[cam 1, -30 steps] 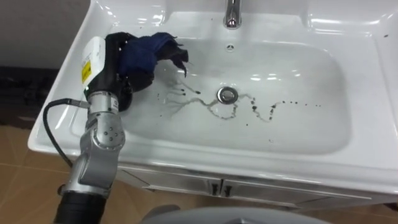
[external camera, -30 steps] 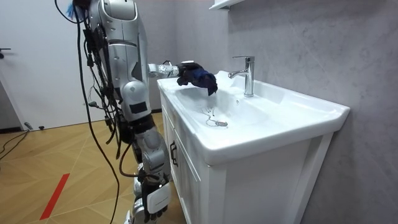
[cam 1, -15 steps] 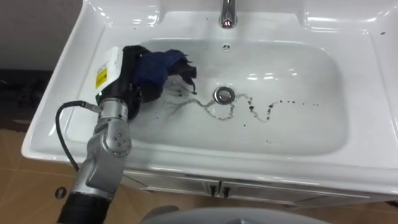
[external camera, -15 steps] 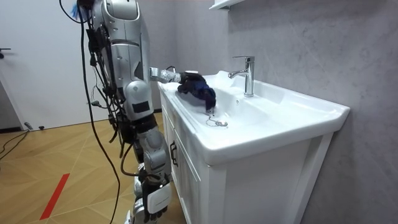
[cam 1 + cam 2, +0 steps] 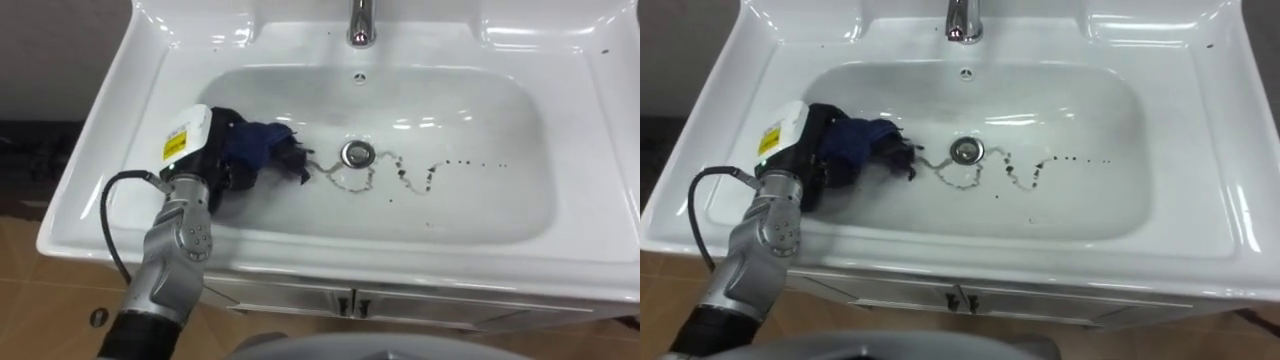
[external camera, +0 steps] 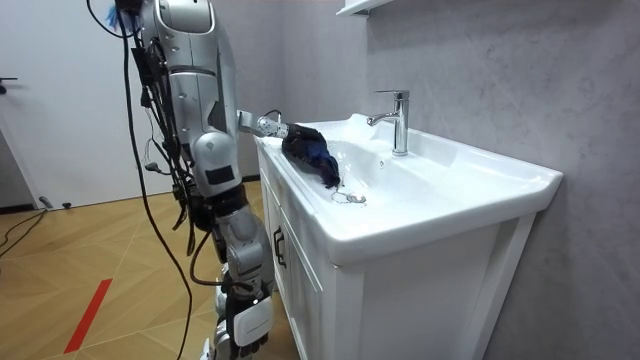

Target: Wipe basin

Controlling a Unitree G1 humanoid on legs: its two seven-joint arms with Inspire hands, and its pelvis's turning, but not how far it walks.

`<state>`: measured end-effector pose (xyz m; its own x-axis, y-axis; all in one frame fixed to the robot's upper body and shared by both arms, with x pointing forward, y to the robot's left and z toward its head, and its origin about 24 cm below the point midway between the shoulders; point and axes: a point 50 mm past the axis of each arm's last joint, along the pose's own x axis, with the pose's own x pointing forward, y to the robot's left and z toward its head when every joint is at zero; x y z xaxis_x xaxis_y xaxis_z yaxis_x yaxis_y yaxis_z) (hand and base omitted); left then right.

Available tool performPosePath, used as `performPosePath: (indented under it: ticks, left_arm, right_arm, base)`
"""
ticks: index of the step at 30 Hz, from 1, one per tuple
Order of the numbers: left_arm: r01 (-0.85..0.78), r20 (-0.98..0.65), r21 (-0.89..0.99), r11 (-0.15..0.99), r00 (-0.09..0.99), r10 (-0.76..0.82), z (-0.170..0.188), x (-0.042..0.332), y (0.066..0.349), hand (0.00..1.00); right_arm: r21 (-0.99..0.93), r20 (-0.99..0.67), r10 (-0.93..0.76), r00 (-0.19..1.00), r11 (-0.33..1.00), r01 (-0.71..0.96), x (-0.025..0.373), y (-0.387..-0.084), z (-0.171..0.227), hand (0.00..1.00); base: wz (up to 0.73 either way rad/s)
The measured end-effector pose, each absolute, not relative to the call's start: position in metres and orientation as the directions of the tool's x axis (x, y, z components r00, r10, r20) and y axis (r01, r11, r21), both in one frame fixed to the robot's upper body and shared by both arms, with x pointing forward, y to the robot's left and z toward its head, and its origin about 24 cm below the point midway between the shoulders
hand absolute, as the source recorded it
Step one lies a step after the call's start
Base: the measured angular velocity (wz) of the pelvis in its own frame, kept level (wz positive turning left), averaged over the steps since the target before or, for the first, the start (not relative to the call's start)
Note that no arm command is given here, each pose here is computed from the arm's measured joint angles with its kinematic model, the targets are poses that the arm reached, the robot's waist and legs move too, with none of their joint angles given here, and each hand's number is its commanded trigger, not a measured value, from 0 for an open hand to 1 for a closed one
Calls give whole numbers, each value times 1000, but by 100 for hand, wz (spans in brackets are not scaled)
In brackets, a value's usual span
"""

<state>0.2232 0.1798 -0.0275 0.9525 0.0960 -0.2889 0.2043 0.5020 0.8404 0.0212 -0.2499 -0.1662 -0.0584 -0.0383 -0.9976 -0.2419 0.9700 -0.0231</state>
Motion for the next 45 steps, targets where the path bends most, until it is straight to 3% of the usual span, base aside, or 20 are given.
performPosePath:
  ticks: [15,45]
  left_arm:
    - [292,-372,845,448,923,101,-43,218,181,100]
    - [474,-533,780,409,845,36,-49,260,160,100]
  right_arm:
    - [-54,-995,-73,-70,970,-238,19,-250,-166,0]
    - [-49,-994,-69,-90,976,-211,23,-251,-165,0]
  base:
    - [-5]
    - [0]
